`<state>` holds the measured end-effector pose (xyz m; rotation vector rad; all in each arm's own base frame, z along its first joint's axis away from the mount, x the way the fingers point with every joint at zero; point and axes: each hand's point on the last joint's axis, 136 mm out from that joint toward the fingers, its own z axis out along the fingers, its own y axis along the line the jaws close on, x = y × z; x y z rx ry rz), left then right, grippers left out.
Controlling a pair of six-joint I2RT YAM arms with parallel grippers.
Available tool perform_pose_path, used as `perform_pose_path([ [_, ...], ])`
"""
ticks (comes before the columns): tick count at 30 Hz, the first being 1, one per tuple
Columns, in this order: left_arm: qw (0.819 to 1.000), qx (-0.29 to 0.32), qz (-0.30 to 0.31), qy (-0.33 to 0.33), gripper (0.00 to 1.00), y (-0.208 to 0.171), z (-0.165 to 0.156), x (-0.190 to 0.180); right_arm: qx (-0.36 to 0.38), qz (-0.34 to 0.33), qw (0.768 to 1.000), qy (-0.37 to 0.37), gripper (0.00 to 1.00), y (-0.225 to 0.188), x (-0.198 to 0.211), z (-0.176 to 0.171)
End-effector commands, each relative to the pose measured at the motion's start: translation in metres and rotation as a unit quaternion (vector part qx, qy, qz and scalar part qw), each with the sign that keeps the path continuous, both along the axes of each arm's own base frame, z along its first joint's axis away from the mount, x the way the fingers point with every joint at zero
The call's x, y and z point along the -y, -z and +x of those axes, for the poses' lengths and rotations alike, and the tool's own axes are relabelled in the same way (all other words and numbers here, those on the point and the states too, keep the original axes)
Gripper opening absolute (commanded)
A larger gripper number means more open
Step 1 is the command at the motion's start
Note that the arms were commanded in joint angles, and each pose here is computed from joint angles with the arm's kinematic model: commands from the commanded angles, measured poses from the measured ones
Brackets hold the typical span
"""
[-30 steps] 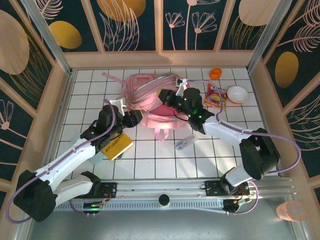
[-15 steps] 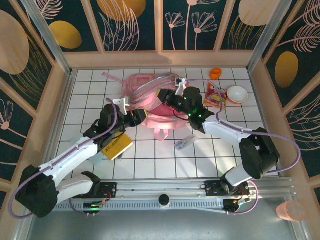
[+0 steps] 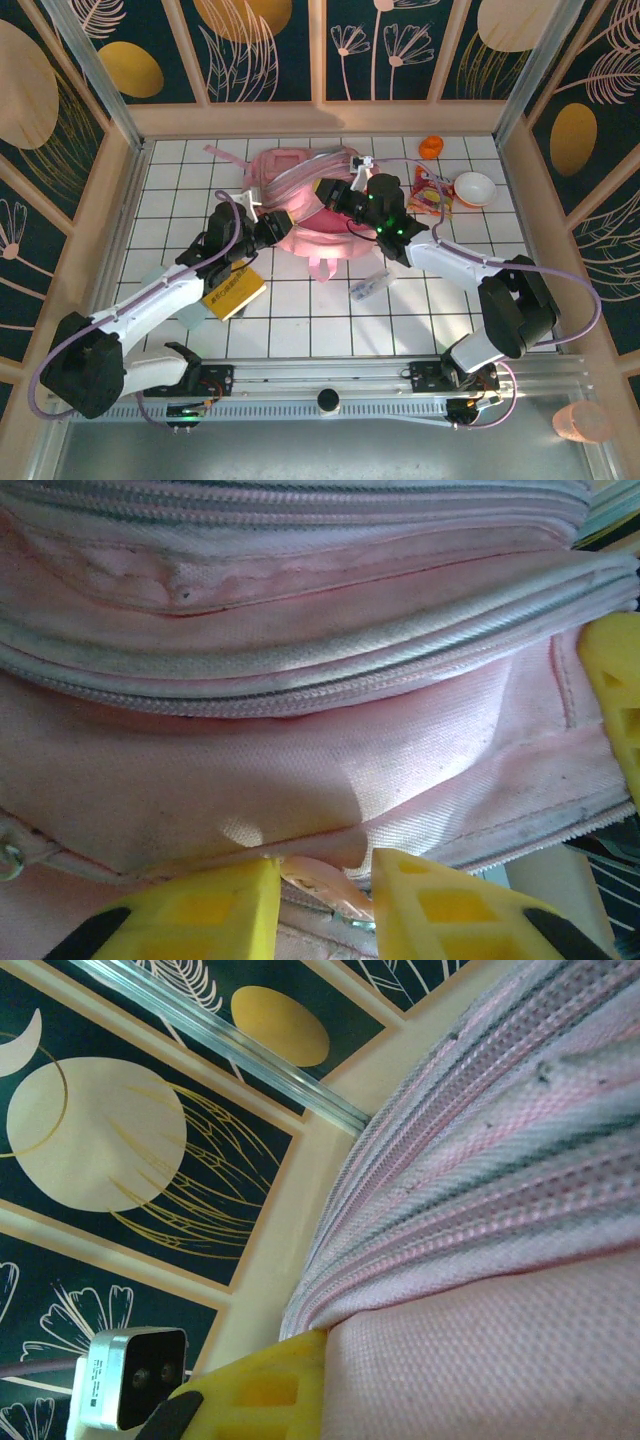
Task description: Pack the student bag
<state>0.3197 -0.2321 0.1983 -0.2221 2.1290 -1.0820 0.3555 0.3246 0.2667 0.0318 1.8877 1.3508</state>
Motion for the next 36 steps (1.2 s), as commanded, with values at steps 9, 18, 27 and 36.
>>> perform_pose_path([
  [9,0.997,0.045,-0.037,0.044,0.21,-0.022,-0.012,0.009,0.055,0.047,0.997,-0.017,0.0,-0.047,-0.006,0.002],
  [18,0.997,0.052,-0.014,0.054,0.2,-0.013,-0.016,0.007,0.054,0.049,0.997,-0.017,0.0,-0.049,-0.003,0.003],
  [27,0.998,0.06,0.028,0.009,0.0,-0.004,-0.007,-0.01,0.063,0.073,0.995,-0.031,0.0,-0.066,0.001,0.003],
  [36,0.983,0.124,0.084,-0.107,0.0,-0.01,0.006,-0.057,0.084,0.107,0.986,-0.096,0.0,-0.113,0.004,-0.007],
])
